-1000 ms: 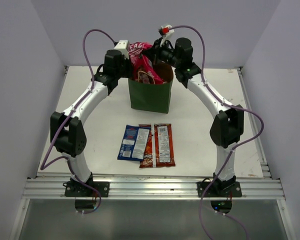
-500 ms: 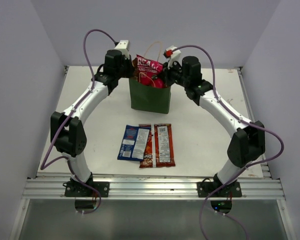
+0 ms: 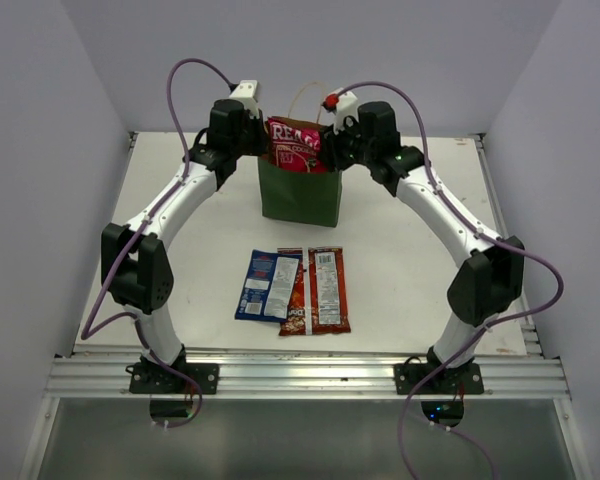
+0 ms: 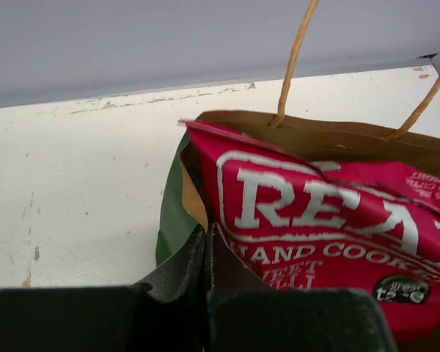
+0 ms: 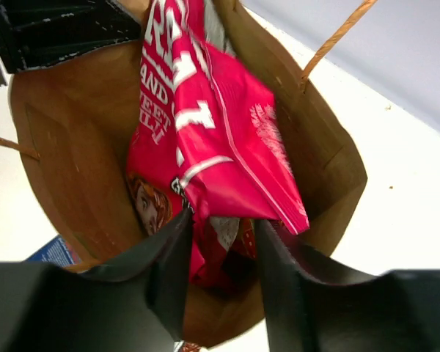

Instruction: Place the snacks into the paper bag

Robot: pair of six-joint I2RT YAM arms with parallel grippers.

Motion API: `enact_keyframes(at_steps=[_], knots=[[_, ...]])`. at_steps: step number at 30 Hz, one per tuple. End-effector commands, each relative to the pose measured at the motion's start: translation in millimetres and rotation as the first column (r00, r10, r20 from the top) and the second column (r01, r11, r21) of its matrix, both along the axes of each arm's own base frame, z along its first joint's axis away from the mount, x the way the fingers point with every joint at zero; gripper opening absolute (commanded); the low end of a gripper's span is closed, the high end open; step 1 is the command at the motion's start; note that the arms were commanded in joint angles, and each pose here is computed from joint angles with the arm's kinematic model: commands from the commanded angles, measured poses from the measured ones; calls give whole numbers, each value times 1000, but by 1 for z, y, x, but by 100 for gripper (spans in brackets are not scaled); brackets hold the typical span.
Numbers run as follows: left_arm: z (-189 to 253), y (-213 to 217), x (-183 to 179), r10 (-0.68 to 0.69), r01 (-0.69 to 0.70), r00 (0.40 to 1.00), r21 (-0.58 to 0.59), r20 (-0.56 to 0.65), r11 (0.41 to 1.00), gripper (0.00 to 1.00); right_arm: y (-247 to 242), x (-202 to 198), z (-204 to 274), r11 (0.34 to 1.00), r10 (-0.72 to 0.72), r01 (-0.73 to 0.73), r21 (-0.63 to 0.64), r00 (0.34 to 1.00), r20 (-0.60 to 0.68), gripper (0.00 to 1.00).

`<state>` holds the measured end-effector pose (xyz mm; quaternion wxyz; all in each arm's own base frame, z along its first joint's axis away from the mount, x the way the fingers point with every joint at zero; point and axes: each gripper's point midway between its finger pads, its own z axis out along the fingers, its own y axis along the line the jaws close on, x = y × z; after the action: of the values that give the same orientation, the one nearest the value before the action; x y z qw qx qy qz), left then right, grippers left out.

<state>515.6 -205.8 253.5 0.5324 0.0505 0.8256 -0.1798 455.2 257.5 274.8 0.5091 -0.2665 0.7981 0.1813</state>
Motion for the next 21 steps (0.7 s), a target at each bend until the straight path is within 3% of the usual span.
enact_keyframes(at_steps=[1, 5, 9, 13, 16, 17, 19, 21], knots=[[-26, -2, -16, -20, 23, 995, 27, -102, 999, 0, -7, -6, 44, 999, -5, 1, 42, 995, 102, 46], [-27, -1, -15, -18, 21, 994, 26, -104, 999, 0, -11, -22, 128, 990, -15, -24, 142, 962, 273, 88], [-26, -2, -16, -20, 23, 994, 28, -104, 999, 0, -31, -48, 190, 976, -82, -8, 216, 911, 403, 89], [-26, -1, -16, -16, 19, 994, 27, -104, 999, 0, -63, -82, 217, 949, -198, 62, 309, 880, 431, 90], [-25, -1, -16, -16, 18, 995, 24, -100, 1000, 0, -77, -109, 187, 918, -246, 118, 378, 918, 311, 90], [-25, -2, -16, -17, 19, 995, 22, -101, 1000, 0, -76, -109, 141, 921, -248, 158, 356, 942, 226, 90], [-24, -3, -16, -23, 25, 995, 17, -101, 1000, 0, -79, -120, 107, 898, -266, 193, 394, 954, 140, 90], [-23, -4, -16, -25, 26, 995, 12, -100, 1000, 0, -78, -123, 31, 892, -287, 278, 356, 958, -29, 90]])
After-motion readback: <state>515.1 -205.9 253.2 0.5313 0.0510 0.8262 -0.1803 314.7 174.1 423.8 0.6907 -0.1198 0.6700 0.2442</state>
